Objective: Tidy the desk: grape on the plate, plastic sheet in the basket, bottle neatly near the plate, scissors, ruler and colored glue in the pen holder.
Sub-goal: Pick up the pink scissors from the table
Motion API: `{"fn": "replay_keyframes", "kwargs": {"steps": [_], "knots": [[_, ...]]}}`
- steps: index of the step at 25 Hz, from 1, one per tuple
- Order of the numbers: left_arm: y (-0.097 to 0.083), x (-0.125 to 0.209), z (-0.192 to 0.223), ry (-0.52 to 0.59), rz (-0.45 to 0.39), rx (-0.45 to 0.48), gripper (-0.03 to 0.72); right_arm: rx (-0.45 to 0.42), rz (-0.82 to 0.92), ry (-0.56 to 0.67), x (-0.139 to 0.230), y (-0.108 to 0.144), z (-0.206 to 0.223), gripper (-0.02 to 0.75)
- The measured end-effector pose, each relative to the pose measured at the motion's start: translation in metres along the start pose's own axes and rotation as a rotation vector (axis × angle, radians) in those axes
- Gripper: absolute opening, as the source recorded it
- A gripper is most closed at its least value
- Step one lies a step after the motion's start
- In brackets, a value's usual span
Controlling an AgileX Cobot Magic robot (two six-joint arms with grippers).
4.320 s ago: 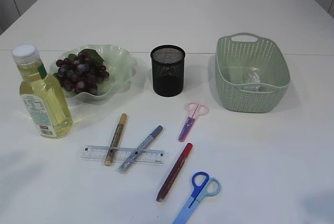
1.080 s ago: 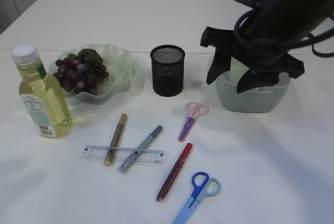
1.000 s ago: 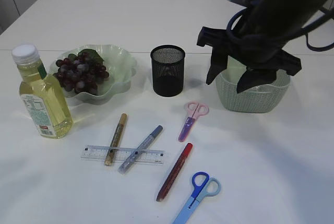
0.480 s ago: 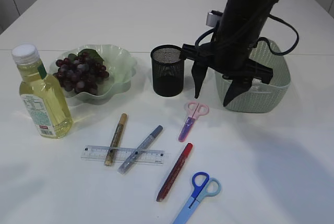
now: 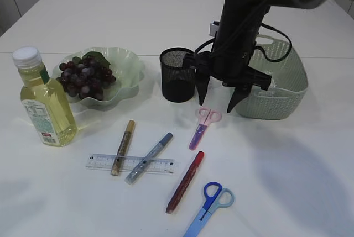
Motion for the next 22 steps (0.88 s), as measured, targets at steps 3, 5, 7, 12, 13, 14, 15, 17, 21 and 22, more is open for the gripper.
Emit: {"fn": "replay_keyframes", "kwargs": {"steps": [3,5,7,12,13,14,15,17,21,22], "knots": [[0.000,0.000,0.000,0.000,0.000,0.000,0.442,-0.005,0.005,-0.008,-0.006,0.005,0.004,0.472],[0.000,0.000,0.000,0.000,-0.002,0.000,0.440,-0.005,0.008,-0.013,-0.010,0.007,0.007,0.472],[0.000,0.000,0.000,0.002,-0.002,0.001,0.440,0.002,0.004,-0.013,-0.010,0.010,0.012,0.472],[0.000,0.000,0.000,0.003,-0.004,0.001,0.438,0.030,-0.007,0.008,-0.004,0.016,0.030,0.472],[0.000,0.000,0.000,0.003,-0.004,0.001,0.438,0.032,-0.006,0.010,-0.004,0.017,0.032,0.472],[0.000,0.001,0.000,0.004,-0.004,0.002,0.438,0.031,-0.006,0.010,-0.004,0.018,0.033,0.472],[0.000,0.001,0.000,0.004,-0.004,0.002,0.438,0.030,-0.004,0.009,-0.005,0.019,0.035,0.471],[-0.001,0.001,0.000,0.006,-0.004,0.004,0.438,0.027,0.002,0.005,-0.007,0.021,0.036,0.471],[-0.001,0.001,0.000,0.006,-0.004,0.004,0.438,0.029,0.010,0.005,-0.009,0.024,0.041,0.471],[-0.001,0.001,0.000,0.006,-0.004,0.004,0.438,0.032,0.013,0.004,-0.009,0.023,0.042,0.471]]}}
Point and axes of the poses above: a point on each arm's last joint axis where the gripper is mounted, z pointing out along that axis toward the gripper, y along the wrist's bending axis when the last joint is at zero, x = y × z, the point moved 6 cm from there along z, pointing out along that axis toward the gripper, and after that the axes turned 3 degrees about z, right-handed, at the moved point
